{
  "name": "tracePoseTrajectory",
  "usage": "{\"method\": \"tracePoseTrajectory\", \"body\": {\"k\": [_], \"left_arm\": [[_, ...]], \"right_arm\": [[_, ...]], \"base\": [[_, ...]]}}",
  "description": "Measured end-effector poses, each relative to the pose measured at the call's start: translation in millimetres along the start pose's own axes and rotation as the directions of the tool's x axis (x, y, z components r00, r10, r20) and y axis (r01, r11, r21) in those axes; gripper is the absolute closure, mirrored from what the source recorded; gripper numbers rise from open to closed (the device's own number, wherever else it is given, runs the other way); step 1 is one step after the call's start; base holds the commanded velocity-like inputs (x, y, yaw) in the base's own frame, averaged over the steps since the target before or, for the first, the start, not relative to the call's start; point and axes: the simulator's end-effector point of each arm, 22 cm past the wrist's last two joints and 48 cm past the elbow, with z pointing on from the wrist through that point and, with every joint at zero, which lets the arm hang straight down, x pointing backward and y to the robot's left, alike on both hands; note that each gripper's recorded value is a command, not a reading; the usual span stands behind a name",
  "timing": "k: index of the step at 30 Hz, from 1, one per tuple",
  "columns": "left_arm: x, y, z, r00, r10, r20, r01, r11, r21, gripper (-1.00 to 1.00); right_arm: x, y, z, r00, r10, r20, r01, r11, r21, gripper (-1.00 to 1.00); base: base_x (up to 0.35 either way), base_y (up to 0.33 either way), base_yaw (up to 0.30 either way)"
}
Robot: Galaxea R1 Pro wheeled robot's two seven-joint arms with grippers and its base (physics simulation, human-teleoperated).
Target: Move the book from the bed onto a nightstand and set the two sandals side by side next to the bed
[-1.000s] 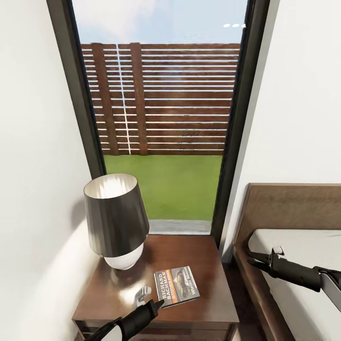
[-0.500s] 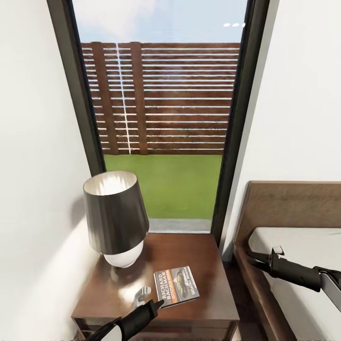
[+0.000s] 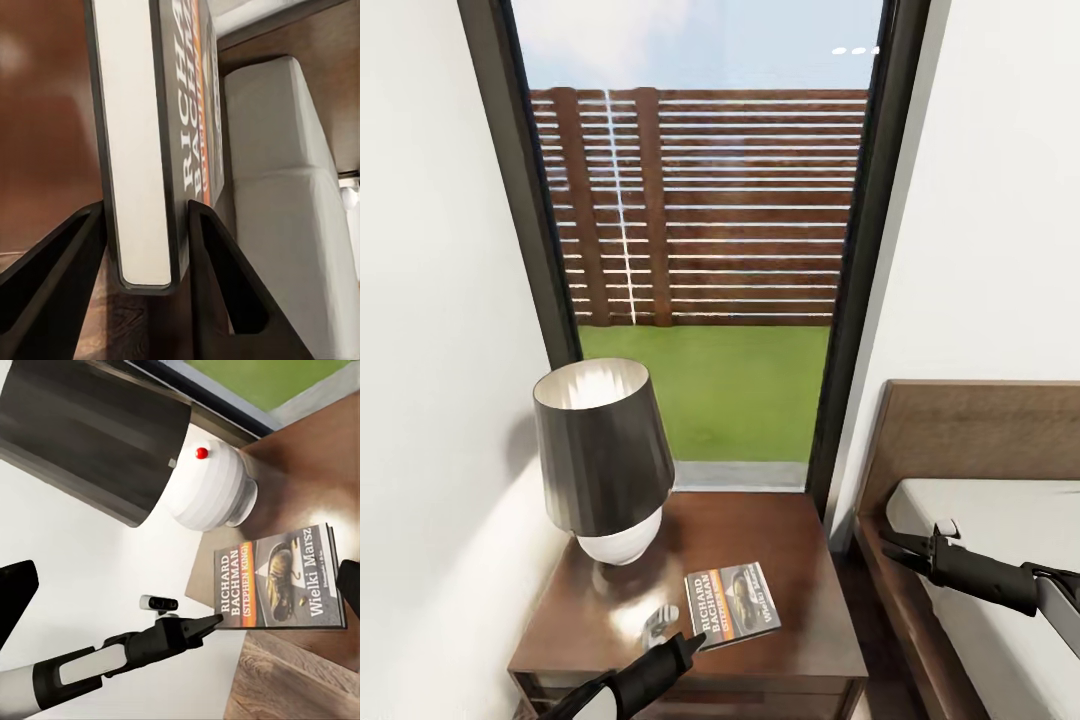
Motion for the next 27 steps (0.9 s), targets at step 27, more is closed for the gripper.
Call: {"method": "tracePoseTrajectory", "body": {"k": [27], "left_arm": [[3.9,6.8,2.3,1.0,0.0,0.002,0.0,1.0,0.002,1.0]], "right_arm": [[5.1,-7.2,0.9,1.0,0.0,0.0,0.0,1.0,0.0,-1.0]], "base": [[0.075,0.0,0.0]]}}
